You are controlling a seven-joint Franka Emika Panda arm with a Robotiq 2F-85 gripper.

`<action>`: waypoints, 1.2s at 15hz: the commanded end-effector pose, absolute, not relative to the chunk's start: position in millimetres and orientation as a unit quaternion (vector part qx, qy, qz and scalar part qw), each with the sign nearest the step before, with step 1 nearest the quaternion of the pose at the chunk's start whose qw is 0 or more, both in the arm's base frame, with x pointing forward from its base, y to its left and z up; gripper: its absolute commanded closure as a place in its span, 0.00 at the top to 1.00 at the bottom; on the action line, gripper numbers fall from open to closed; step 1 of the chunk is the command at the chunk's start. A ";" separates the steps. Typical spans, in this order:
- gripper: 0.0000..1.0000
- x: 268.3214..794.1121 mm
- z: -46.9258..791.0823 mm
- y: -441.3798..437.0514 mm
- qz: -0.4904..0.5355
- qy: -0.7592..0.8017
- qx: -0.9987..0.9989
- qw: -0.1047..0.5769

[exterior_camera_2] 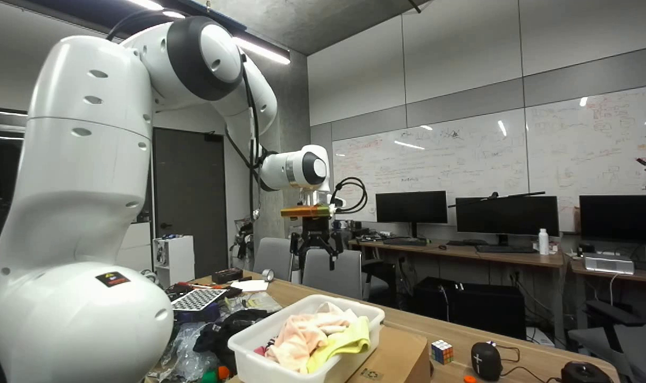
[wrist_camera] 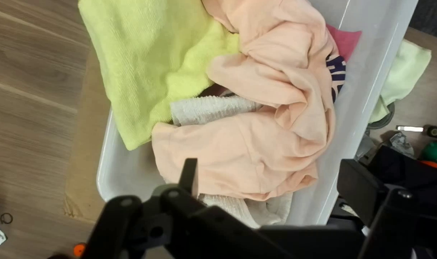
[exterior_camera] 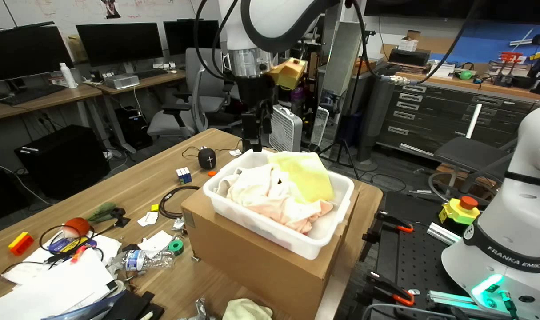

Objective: Take the towels and t-shirts out of the box and place them on the table

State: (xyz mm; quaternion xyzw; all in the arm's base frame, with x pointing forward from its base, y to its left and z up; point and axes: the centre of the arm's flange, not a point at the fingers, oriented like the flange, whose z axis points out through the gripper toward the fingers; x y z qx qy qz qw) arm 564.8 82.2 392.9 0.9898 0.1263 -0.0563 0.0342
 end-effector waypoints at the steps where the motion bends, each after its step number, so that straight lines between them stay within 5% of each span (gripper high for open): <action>1: 1.00 581.6 374.8 68.1 -0.050 0.117 0.991 0.031; 18: 1.00 589.2 252.6 34.3 -0.112 0.108 0.988 0.020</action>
